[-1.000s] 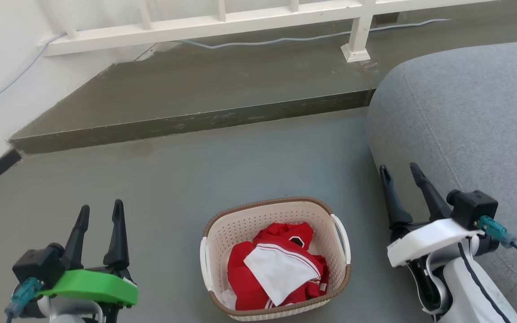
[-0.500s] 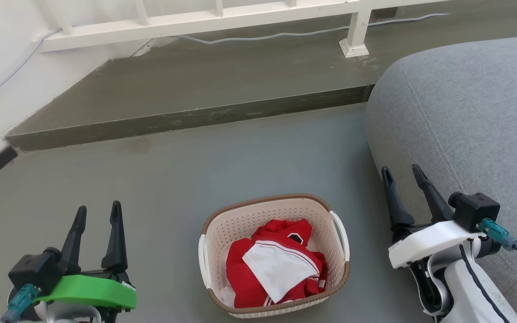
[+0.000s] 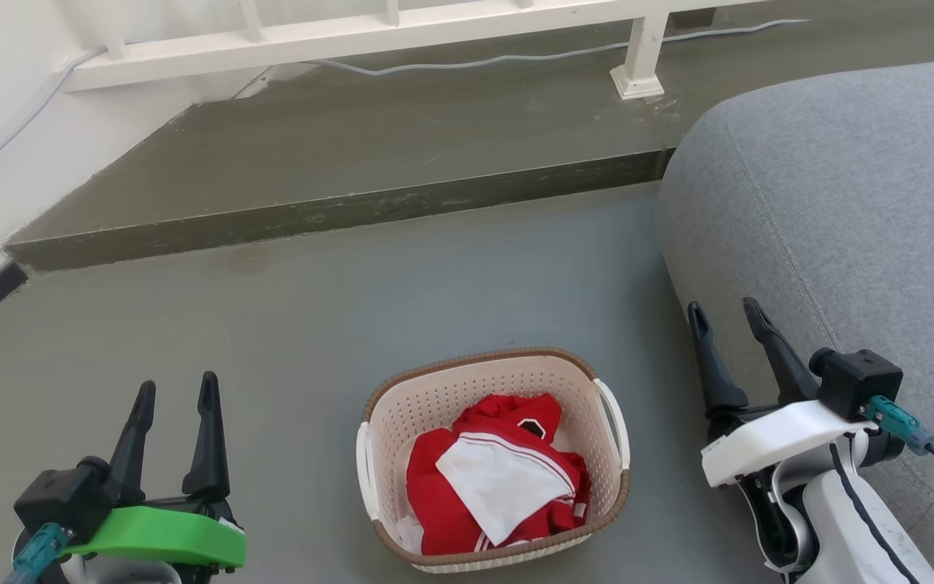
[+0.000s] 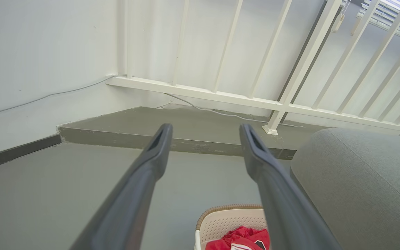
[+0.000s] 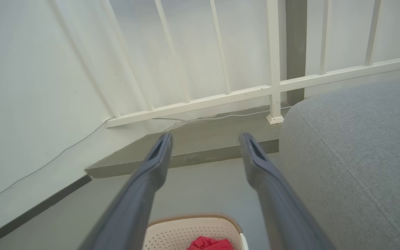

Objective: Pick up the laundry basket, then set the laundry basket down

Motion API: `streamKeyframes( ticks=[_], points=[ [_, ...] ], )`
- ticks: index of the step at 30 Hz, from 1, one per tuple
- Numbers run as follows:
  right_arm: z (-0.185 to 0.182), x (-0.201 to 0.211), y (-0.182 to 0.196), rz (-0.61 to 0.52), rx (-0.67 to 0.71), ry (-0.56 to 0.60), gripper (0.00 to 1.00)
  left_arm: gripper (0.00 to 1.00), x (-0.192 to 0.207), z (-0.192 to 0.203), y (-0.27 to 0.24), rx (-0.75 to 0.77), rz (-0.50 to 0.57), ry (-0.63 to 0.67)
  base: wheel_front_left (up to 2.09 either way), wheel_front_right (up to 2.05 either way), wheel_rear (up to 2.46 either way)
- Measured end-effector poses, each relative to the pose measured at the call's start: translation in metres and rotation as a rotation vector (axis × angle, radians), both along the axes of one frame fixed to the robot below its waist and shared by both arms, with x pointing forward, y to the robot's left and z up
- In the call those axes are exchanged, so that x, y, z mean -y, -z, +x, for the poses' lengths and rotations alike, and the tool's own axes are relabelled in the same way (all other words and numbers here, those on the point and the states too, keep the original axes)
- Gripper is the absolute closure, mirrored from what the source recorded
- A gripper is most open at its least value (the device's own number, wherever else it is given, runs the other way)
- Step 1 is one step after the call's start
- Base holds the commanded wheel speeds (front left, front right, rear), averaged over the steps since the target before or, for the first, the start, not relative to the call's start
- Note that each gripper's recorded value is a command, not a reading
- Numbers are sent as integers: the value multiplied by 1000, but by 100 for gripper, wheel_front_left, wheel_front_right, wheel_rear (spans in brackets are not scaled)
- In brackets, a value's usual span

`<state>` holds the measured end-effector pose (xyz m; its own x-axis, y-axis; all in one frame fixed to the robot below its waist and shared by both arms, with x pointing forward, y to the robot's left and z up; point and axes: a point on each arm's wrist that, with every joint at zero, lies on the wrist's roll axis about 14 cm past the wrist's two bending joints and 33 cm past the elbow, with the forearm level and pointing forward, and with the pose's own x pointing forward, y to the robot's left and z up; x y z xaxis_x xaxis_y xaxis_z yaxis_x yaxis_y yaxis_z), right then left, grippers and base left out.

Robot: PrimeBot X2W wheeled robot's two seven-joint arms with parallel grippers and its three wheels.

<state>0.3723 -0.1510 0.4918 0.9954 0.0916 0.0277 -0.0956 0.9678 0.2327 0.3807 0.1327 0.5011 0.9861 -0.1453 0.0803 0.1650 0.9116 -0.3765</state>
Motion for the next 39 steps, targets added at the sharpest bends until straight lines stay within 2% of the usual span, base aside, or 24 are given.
streamKeyframes(
  ticks=[9, 10, 15, 23, 32, 39],
  points=[
    [-1, 3, 1, -1, -2, 9, 0, 0, 3, -2, 1, -6, -20, 7, 0, 0, 0],
    [-2, 3, 3, 0, -11, 9, 100, 100, 3, -2, 4, -16, -22, 8, 0, 0, 0],
    [-15, 1, 29, 10, -91, 13, 100, 100, 7, -8, 21, -74, -27, 11, 0, 0, 0],
    [-14, 5, 28, 85, -100, 36, 100, 100, 6, -10, 21, -89, -104, 0, 0, 0, 0],
    [-12, 12, 28, 235, -126, 74, 100, 100, -2, -11, 23, -124, -225, -31, 0, 0, 0],
    [-10, 17, 29, 309, -140, 92, 100, 100, -8, -12, 25, -144, -294, -51, 0, 0, 0]
  ],
)
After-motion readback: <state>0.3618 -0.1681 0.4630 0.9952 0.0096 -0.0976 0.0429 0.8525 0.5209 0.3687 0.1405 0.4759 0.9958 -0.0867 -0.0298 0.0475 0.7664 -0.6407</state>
